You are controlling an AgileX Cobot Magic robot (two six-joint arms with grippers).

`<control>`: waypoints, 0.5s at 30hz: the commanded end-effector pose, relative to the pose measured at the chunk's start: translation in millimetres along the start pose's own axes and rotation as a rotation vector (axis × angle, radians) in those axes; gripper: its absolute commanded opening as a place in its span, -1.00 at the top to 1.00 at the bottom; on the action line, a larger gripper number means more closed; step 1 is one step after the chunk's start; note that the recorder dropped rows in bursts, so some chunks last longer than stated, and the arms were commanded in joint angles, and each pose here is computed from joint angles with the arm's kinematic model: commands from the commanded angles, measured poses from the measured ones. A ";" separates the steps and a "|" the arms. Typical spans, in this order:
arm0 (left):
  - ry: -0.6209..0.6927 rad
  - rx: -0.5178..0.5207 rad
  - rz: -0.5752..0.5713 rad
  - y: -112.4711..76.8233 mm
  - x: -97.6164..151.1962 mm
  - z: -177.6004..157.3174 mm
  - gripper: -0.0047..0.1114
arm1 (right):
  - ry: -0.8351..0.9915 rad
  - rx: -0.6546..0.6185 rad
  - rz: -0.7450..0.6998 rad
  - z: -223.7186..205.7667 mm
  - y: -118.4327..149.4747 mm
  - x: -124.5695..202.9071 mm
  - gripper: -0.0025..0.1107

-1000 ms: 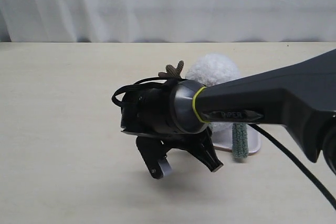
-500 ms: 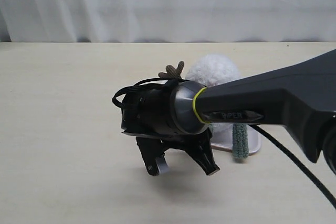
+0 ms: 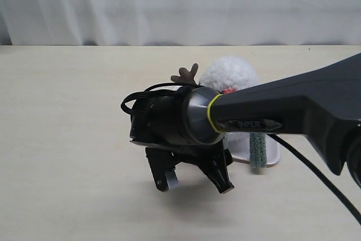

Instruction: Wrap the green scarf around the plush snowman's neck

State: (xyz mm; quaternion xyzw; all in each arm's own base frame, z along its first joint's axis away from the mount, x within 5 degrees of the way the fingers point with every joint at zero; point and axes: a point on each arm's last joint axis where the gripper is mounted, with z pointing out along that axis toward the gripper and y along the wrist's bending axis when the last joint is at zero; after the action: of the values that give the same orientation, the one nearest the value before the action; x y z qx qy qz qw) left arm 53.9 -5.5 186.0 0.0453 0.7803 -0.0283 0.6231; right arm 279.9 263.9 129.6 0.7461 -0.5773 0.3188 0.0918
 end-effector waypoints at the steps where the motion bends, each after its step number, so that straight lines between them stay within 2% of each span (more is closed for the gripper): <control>1: -0.007 -0.002 0.001 0.1 0.3 0.2 0.92 | -0.003 -0.010 0.029 -5.1 3.5 -0.3 -0.10; 9: -0.007 -0.002 0.001 0.1 0.3 0.2 0.92 | -0.018 0.040 0.032 -22.6 14.1 -16.3 -0.09; 15: -0.007 -0.002 0.001 0.1 0.3 0.2 0.92 | -0.054 0.079 0.090 -42.2 17.1 -14.3 -0.04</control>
State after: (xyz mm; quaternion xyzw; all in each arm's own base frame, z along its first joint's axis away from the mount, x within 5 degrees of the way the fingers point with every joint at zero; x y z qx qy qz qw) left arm 53.9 -5.5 186.0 0.0453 0.7803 -0.0283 0.6231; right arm 250.5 291.2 137.8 0.7397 -0.5887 0.3225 0.0466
